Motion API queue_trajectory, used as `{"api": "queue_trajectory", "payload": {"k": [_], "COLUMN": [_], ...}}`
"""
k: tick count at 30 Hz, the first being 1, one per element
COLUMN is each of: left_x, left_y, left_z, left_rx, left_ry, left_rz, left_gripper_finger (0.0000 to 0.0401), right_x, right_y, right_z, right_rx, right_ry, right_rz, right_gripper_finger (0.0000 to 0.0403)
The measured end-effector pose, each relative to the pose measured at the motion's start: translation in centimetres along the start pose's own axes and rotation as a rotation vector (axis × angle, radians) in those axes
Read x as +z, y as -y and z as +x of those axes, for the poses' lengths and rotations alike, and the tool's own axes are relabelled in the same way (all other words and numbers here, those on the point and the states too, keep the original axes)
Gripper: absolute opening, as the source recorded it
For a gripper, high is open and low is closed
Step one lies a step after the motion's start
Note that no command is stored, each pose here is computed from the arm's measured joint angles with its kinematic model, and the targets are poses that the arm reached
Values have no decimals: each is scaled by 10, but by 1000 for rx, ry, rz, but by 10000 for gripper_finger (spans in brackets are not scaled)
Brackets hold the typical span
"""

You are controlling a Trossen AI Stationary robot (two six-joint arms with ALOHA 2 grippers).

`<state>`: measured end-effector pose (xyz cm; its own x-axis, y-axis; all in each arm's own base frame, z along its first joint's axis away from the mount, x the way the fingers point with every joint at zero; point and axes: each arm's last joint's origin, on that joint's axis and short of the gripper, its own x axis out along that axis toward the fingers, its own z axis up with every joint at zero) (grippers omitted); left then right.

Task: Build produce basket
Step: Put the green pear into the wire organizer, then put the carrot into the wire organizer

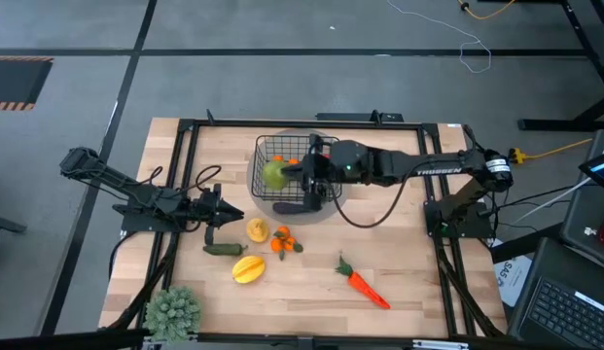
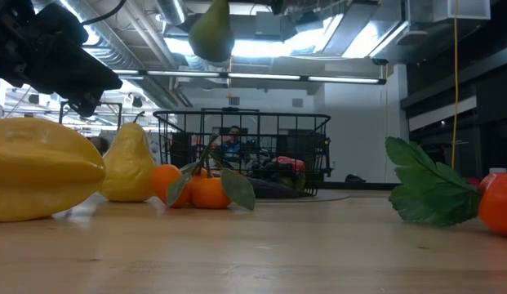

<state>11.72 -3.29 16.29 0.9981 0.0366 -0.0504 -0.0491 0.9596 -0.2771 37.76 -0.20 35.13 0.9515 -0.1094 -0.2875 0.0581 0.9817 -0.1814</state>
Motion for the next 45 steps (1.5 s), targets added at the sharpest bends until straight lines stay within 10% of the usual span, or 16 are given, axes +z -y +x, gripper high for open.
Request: {"api": "queue_trajectory", "payload": {"k": [26, 45], "left_x": [0, 0], "left_y": [0, 0], "left_z": [0, 0], "left_rx": [0, 0], "left_ry": [0, 0], "left_rz": [0, 0], "left_gripper_finger": [41, 41], "right_x": [-4, -5], "right_y": [-1, -1], "right_z": [5, 9], "right_rx": [3, -1], "right_ry": [-17, -7], "right_rz": [-3, -4], "right_gripper_finger": [5, 123]}}
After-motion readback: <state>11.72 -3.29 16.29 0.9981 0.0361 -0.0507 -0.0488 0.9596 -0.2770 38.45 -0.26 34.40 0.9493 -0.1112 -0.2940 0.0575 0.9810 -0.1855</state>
